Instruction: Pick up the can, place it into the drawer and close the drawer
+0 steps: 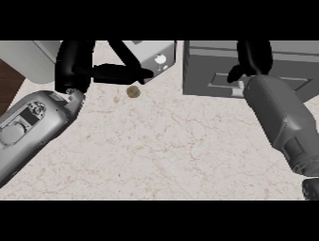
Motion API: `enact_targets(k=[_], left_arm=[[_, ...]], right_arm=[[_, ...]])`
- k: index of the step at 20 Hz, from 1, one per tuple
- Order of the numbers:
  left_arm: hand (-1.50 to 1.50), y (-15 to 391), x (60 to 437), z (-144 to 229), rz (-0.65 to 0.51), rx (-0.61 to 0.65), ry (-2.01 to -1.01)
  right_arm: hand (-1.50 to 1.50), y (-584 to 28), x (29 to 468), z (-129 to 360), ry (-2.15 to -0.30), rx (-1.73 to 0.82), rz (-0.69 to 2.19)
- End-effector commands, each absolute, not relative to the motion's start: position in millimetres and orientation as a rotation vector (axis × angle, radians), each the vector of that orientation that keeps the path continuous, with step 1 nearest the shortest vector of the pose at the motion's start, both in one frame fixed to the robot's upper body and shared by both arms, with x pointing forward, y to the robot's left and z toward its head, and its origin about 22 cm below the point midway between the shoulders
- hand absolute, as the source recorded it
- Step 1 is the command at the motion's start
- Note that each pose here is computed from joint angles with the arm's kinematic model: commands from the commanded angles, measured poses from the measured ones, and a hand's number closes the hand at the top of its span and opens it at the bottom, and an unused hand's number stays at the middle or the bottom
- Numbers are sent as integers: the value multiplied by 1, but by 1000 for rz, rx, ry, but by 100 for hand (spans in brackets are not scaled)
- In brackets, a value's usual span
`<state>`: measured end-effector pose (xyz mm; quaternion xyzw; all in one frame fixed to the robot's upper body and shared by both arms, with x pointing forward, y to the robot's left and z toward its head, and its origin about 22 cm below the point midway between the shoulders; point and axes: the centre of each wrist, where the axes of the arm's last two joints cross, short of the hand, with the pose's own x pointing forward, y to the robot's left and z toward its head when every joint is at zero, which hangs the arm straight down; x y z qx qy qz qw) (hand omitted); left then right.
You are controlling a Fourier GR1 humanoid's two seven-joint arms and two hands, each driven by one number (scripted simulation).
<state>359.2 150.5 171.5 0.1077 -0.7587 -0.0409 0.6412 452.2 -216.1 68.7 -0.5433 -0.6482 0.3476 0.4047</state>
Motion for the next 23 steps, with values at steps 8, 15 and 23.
enact_targets(k=[8, 15, 23], left_arm=[[-150, 157, 347, 154, -73, 228, -1721], [-150, 170, 345, 142, -58, 240, -1688], [-150, 194, 335, 147, -48, 258, -1707]], right_arm=[[-150, -181, 465, 104, -1890, -1051, 531], [-150, -168, 470, 123, -1963, -783, 340], [-150, -172, 468, 113, -1961, -627, 167]])
